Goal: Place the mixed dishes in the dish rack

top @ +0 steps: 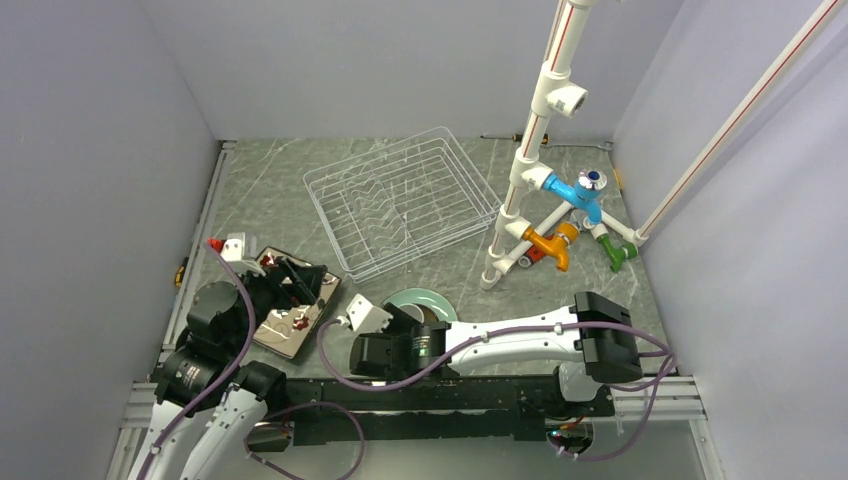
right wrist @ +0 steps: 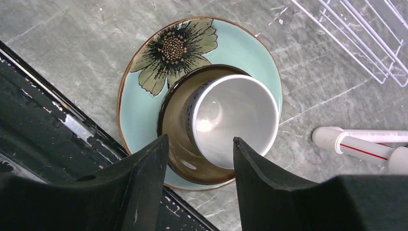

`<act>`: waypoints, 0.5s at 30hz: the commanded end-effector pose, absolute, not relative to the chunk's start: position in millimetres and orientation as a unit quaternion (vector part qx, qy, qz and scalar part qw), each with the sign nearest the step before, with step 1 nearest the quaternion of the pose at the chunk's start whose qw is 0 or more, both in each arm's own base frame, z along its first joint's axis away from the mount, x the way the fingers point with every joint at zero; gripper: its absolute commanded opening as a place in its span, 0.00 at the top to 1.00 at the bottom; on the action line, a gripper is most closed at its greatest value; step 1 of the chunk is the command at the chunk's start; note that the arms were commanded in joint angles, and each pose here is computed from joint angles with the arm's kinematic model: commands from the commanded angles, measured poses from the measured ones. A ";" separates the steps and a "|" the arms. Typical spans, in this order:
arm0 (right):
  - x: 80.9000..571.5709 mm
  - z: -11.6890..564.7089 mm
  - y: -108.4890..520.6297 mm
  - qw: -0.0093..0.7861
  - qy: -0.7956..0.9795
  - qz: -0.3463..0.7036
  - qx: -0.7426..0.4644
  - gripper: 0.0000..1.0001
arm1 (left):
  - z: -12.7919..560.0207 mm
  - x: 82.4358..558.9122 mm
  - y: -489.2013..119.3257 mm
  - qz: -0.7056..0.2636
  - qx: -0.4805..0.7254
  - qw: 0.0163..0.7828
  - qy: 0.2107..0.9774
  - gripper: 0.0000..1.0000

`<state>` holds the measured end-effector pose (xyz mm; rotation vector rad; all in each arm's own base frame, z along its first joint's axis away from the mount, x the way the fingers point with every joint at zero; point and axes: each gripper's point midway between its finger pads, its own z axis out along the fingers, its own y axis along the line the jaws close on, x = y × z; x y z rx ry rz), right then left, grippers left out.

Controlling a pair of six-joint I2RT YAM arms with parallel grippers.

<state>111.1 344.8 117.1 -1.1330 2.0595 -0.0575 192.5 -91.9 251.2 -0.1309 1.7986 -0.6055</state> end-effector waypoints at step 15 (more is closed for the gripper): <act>113.1 97.1 355.1 0.392 0.799 -0.017 -0.456 0.59 | 254.6 195.0 -97.0 -0.272 -0.060 0.575 0.769 0.01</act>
